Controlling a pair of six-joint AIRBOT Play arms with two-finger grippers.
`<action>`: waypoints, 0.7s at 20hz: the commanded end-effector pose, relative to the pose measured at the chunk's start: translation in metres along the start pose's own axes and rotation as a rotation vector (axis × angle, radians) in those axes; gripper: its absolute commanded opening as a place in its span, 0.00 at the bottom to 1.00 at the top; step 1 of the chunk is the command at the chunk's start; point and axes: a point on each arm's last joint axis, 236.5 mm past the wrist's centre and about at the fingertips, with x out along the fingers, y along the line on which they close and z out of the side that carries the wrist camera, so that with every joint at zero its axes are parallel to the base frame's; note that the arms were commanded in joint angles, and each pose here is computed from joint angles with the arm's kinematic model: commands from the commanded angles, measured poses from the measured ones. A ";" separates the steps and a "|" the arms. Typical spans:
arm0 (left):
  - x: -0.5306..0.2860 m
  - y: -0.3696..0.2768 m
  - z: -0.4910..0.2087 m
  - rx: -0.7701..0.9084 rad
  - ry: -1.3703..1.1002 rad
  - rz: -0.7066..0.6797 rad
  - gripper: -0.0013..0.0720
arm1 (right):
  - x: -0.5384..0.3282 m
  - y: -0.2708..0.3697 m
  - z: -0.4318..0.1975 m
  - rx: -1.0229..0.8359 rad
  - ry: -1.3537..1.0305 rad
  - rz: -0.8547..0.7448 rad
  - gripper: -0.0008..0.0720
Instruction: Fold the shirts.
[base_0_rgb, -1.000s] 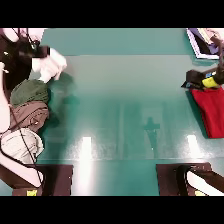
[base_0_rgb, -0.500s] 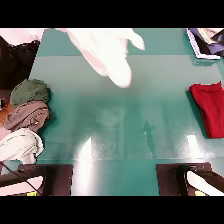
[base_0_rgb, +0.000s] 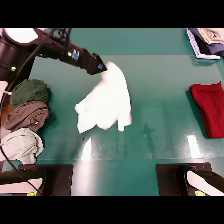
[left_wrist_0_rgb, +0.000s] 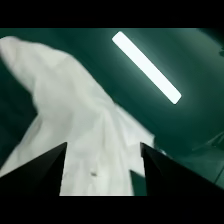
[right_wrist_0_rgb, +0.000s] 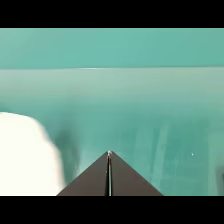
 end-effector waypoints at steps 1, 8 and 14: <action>-0.001 0.058 -0.044 -0.165 0.142 0.075 0.76 | -0.001 0.000 -0.007 -0.001 0.029 -0.002 0.03; -0.020 0.127 -0.176 -0.496 0.338 0.117 0.76 | -0.001 0.000 -0.010 -0.001 0.045 -0.002 0.03; 0.034 0.100 -0.286 -0.667 0.440 0.009 0.76 | -0.001 0.000 -0.011 0.000 0.049 -0.002 0.03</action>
